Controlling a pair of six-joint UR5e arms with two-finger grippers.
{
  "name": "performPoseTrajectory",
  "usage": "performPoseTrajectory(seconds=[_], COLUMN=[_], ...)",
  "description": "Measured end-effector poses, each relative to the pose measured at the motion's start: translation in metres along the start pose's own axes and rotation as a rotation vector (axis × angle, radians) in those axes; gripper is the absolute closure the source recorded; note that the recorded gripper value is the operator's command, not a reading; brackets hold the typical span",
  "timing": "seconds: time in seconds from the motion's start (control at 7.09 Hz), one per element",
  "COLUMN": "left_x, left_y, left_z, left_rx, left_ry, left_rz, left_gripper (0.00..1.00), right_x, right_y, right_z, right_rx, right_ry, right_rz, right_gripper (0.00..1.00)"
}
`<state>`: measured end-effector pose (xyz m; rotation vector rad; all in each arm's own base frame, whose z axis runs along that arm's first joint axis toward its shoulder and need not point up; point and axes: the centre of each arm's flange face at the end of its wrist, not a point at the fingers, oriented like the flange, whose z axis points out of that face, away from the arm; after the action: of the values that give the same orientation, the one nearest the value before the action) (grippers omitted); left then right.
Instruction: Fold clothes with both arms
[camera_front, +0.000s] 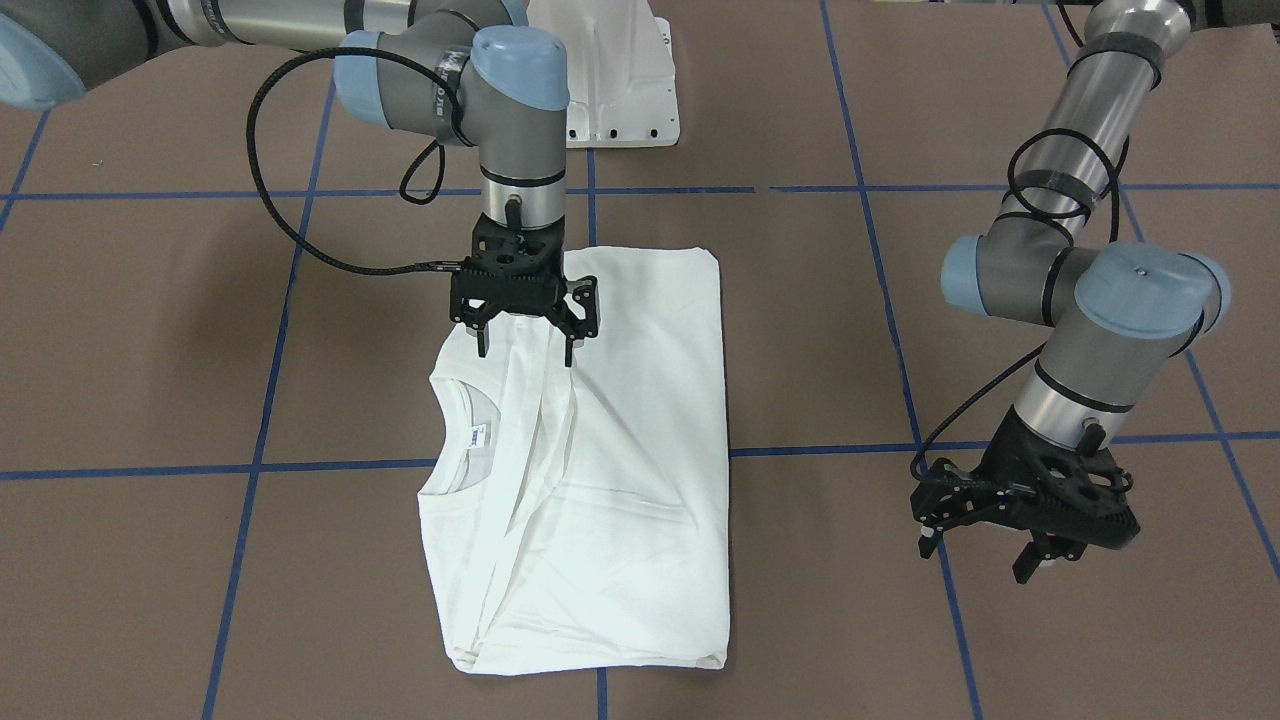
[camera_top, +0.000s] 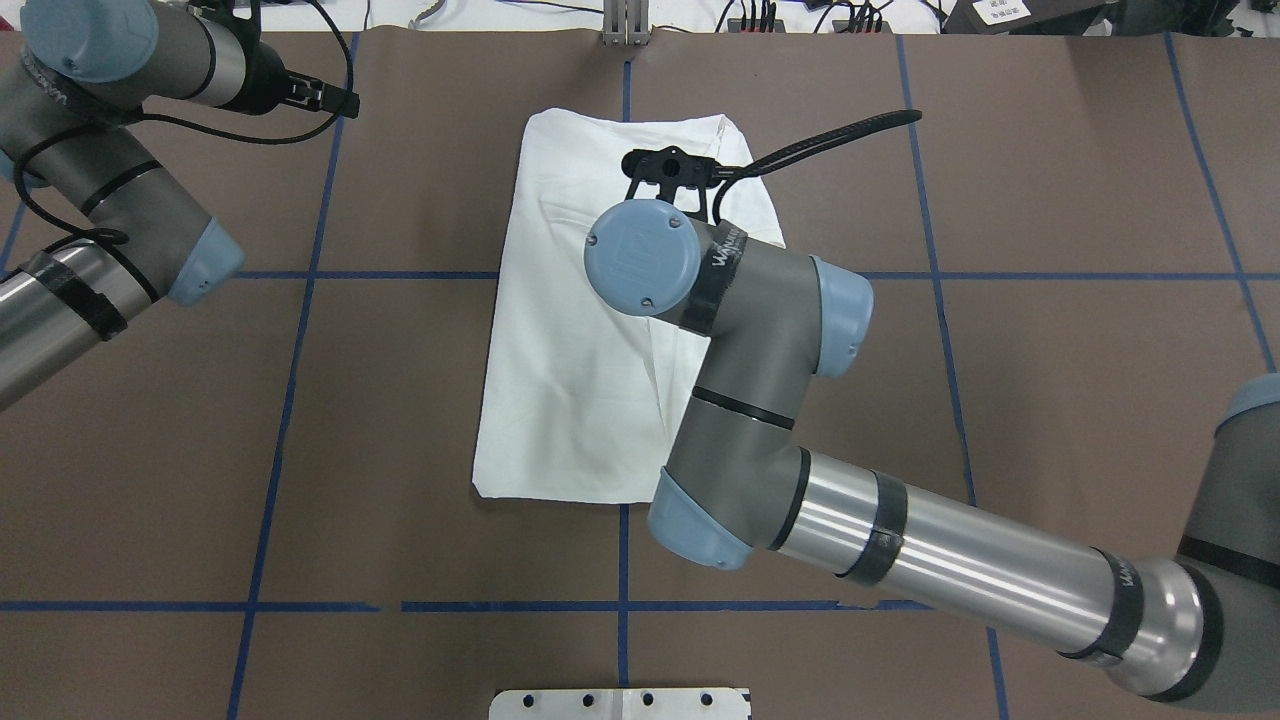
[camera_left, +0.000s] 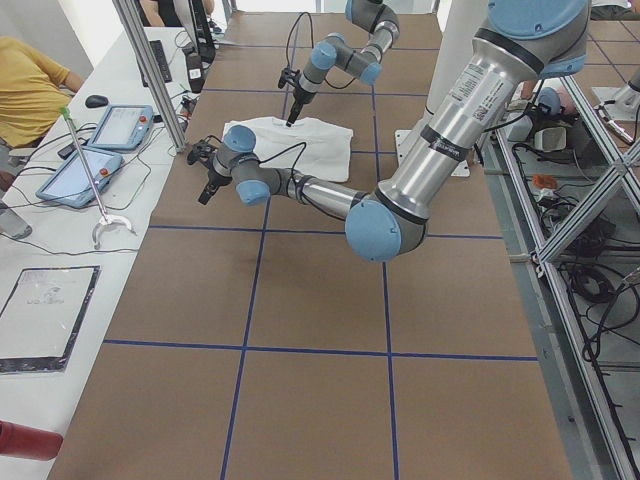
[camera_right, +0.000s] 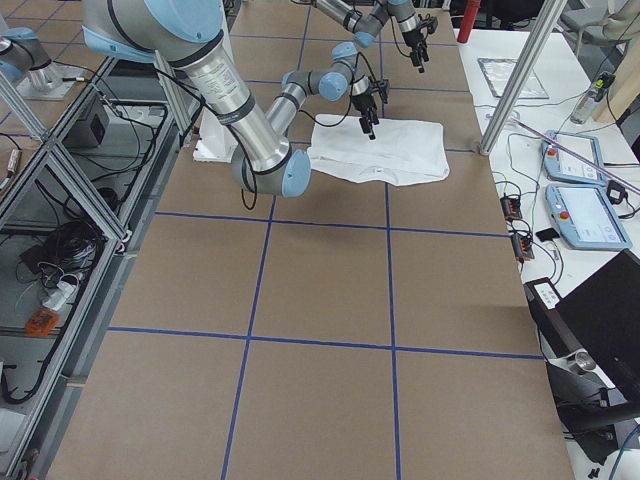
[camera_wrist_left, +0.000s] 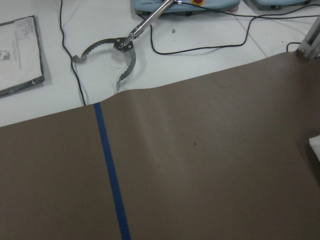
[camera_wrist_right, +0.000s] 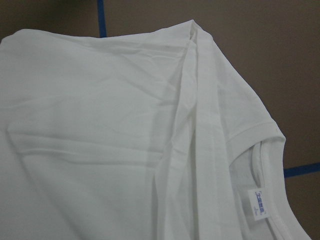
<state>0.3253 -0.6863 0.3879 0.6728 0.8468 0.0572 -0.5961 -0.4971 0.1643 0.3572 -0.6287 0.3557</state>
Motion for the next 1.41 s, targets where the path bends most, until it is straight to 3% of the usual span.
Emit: performPoseTrajectory(seconds=[0.28, 0.42, 0.85, 0.99, 1.13, 1.41], left_x=[0.000, 0.000, 0.001, 0.001, 0.001, 0.002], left_y=[0.000, 0.000, 0.001, 0.001, 0.002, 0.001], left_z=[0.000, 0.000, 0.001, 0.001, 0.001, 0.001], left_rx=[0.000, 0.000, -0.001, -0.001, -0.002, -0.001], left_ry=[0.000, 0.000, 0.001, 0.001, 0.002, 0.003], left_rz=[0.000, 0.000, 0.001, 0.001, 0.001, 0.000], left_gripper=[0.00, 0.00, 0.00, 0.00, 0.00, 0.00], right_x=[-0.017, -0.019, -0.020, -0.020, -0.021, -0.021], right_y=[-0.001, 0.001, 0.005, 0.007, 0.008, 0.008], right_z=[0.022, 0.030, 0.042, 0.044, 0.045, 0.044], right_rx=[-0.007, -0.009, -0.014, -0.015, -0.016, -0.016], right_ry=[0.054, 0.065, 0.077, 0.080, 0.079, 0.076], right_rz=[0.004, 0.004, 0.001, -0.001, -0.002, -0.001], right_gripper=[0.60, 0.67, 0.67, 0.75, 1.00, 1.00])
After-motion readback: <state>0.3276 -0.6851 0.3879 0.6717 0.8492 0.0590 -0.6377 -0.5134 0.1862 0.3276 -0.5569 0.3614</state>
